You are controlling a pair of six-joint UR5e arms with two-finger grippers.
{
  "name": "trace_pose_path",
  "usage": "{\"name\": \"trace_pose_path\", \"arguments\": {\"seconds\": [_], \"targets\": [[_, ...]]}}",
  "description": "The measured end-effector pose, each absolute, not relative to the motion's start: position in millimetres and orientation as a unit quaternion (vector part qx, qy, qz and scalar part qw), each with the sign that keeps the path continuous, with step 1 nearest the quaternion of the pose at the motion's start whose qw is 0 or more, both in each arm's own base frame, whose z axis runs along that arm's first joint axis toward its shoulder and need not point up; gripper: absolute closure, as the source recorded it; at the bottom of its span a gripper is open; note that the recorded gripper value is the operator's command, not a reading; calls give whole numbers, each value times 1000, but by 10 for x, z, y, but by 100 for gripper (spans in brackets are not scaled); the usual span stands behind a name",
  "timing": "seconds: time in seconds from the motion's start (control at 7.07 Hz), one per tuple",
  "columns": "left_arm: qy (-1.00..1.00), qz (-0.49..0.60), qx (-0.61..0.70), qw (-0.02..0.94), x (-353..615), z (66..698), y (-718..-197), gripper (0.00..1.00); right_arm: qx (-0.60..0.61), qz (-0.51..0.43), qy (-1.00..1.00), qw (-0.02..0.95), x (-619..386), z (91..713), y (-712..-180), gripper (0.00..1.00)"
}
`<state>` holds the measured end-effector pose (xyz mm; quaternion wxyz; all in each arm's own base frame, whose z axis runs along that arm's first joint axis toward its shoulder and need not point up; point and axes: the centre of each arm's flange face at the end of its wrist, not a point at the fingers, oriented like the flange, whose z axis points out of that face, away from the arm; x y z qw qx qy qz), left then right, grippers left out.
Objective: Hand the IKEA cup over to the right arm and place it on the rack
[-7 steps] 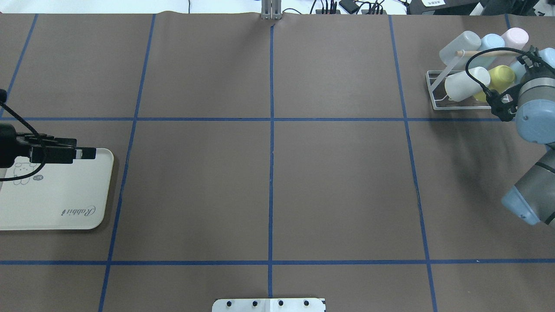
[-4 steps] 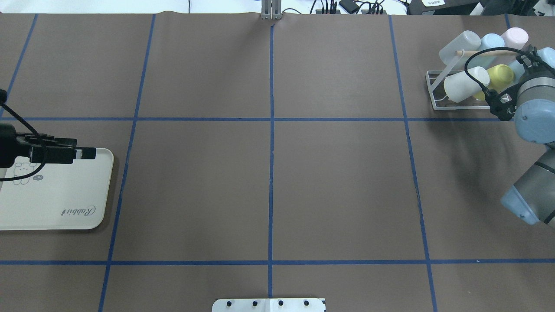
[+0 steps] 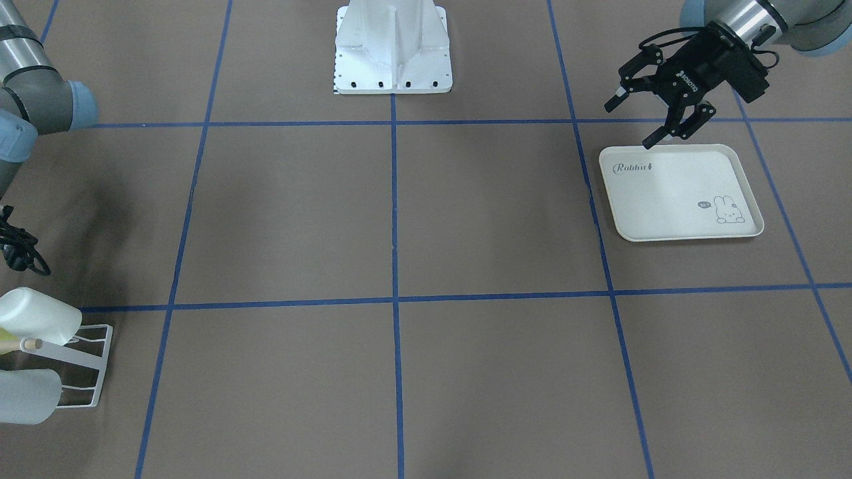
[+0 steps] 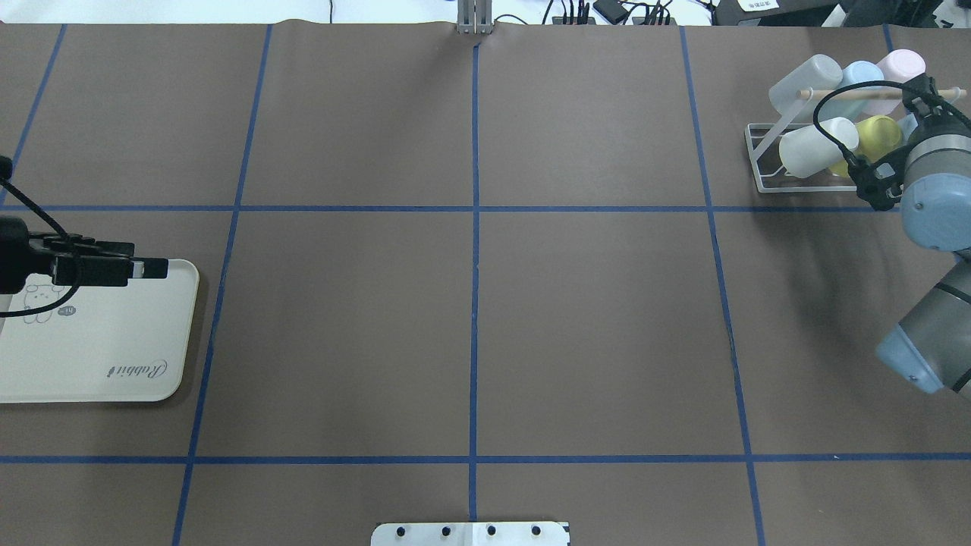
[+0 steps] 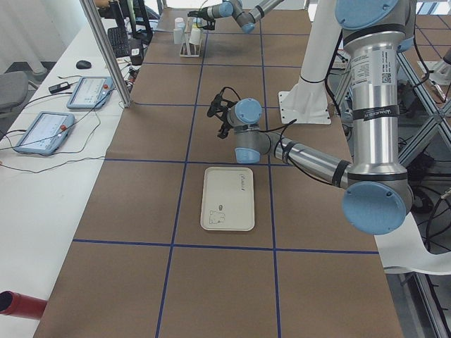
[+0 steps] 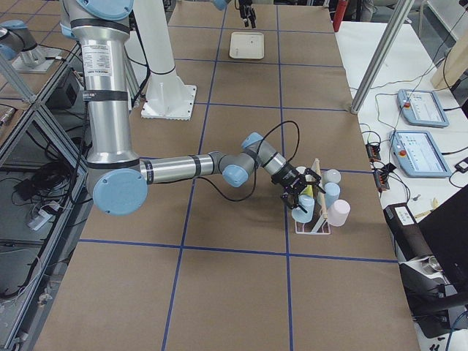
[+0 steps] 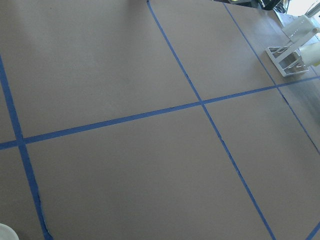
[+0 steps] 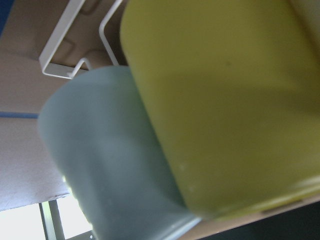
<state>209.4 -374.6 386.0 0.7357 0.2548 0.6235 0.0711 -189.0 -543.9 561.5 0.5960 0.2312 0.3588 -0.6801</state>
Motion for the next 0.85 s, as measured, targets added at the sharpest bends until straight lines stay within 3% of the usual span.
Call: {"name": "trace_pose_path", "arguments": {"seconds": [0.42, 0.85], "targets": [[623, 71, 255, 736, 2088, 3860, -3746, 0, 308, -647, 253, 650, -1662, 5377, -5400, 0], [622, 72, 256, 737, 2091, 3872, -3752, 0, 365, -541, -25, 757, -1011, 5514, -5340, 0]]}}
